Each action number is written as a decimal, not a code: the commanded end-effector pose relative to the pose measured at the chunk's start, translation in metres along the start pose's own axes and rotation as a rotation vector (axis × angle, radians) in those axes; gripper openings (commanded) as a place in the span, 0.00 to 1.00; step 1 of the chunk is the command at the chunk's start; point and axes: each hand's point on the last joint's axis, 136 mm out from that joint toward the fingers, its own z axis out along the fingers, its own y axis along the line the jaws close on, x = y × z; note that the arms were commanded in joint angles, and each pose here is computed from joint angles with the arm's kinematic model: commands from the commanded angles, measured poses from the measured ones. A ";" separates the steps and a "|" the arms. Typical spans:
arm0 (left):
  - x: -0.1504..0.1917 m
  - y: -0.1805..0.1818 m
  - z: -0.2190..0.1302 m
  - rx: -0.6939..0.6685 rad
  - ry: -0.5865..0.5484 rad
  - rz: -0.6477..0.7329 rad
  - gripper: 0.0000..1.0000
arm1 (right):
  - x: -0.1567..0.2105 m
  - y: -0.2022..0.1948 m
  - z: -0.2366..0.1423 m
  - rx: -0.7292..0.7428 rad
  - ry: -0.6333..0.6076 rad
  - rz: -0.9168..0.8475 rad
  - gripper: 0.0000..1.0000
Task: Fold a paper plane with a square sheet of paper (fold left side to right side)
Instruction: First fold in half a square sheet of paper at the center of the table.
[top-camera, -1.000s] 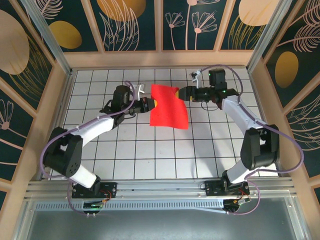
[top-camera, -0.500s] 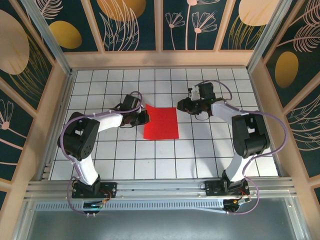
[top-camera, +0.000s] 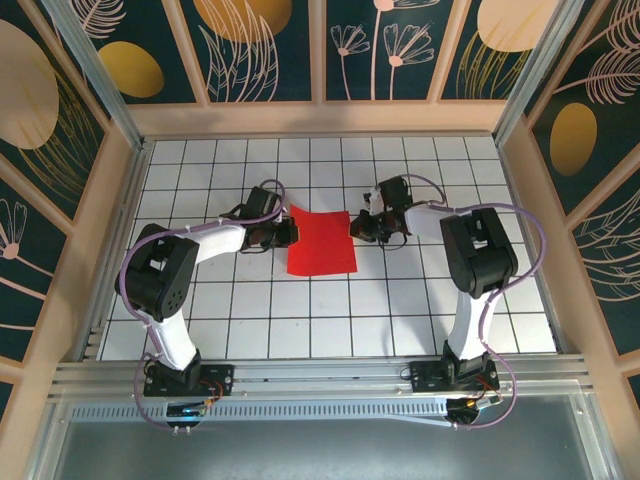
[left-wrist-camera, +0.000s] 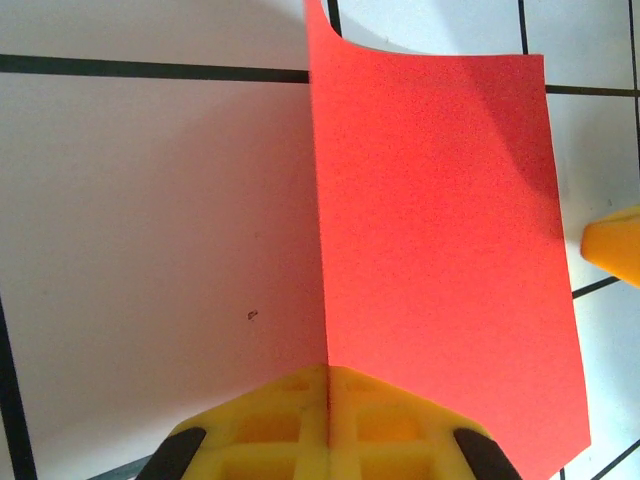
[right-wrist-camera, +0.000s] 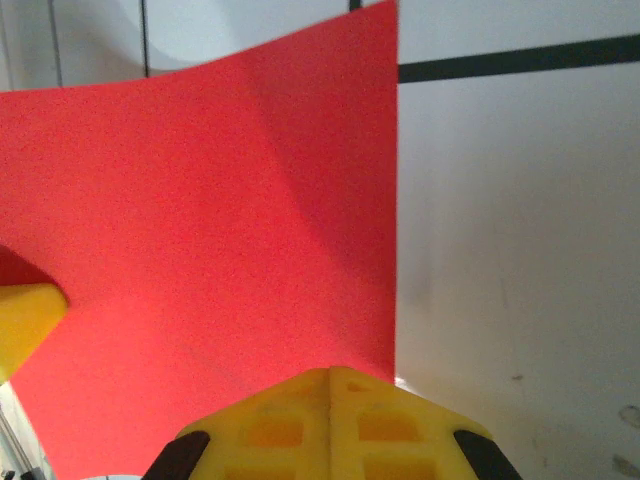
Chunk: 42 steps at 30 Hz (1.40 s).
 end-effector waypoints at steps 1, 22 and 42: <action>-0.007 -0.006 -0.003 0.014 0.002 0.021 0.01 | 0.001 -0.002 0.007 0.025 0.018 -0.021 0.00; -0.034 -0.082 -0.030 0.344 -0.028 -0.024 0.52 | 0.026 -0.036 0.017 0.166 0.068 0.003 0.00; -0.027 -0.105 0.001 0.462 0.035 -0.036 0.61 | 0.030 -0.024 0.021 0.106 0.062 0.007 0.00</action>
